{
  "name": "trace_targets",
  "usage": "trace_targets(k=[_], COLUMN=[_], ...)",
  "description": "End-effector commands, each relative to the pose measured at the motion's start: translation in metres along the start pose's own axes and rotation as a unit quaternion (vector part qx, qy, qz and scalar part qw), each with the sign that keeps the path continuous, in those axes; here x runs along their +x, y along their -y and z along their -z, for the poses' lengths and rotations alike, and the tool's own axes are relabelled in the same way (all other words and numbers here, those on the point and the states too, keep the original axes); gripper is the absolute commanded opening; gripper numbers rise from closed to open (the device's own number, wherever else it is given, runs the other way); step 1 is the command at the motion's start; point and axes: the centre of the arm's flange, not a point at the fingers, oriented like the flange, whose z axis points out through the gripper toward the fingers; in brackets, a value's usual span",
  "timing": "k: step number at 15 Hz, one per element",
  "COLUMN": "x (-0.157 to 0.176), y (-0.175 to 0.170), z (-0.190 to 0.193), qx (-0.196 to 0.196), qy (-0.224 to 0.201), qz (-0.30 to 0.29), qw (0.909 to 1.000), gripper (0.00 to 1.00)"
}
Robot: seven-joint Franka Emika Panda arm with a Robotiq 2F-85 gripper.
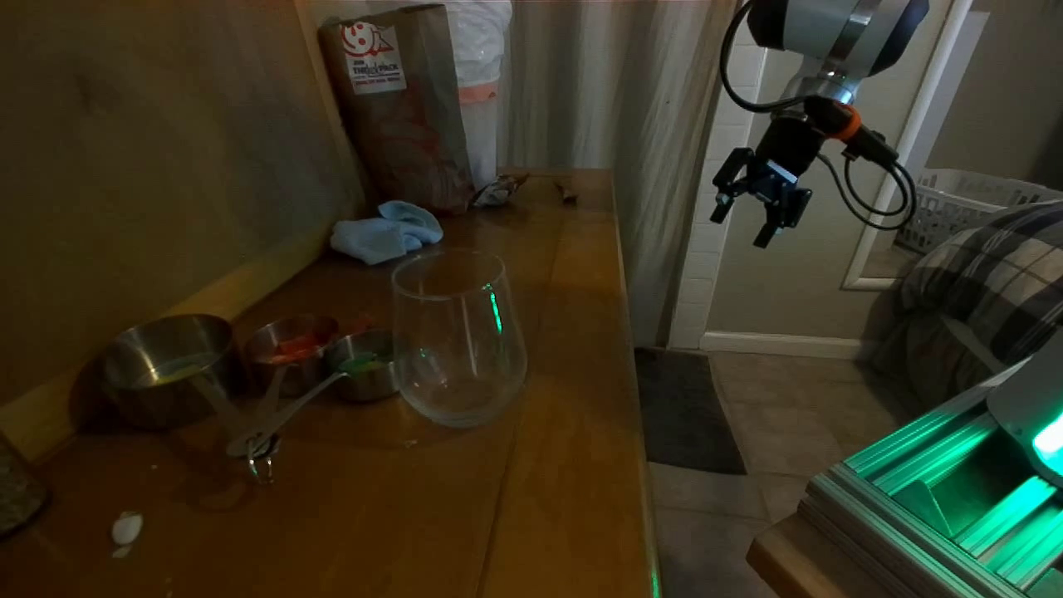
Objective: Open the drawer and put the fork into it
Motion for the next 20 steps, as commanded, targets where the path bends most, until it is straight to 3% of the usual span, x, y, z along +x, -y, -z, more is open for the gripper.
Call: trace_targets(k=[1, 7, 13, 14, 16, 20], x=[0.011, 0.001, 0.006, -0.012, -0.007, -0.002], y=[-0.035, -0.076, -0.086, -0.082, -0.084, -0.085], z=[-0.024, -0.086, -0.143, -0.124, -0.137, -0.142], qx=[0.043, 0.161, 0.270, 0.235, 0.251, 0.254], qy=[0.007, 0.037, 0.099, 0.092, 0.104, 0.105], qz=[-0.031, -0.061, -0.109, -0.097, -0.102, -0.102], qw=[0.9986, 0.9843, 0.9515, 0.9627, 0.9569, 0.9560], gripper=[1.00, 1.00, 1.00, 1.00, 1.00, 1.00])
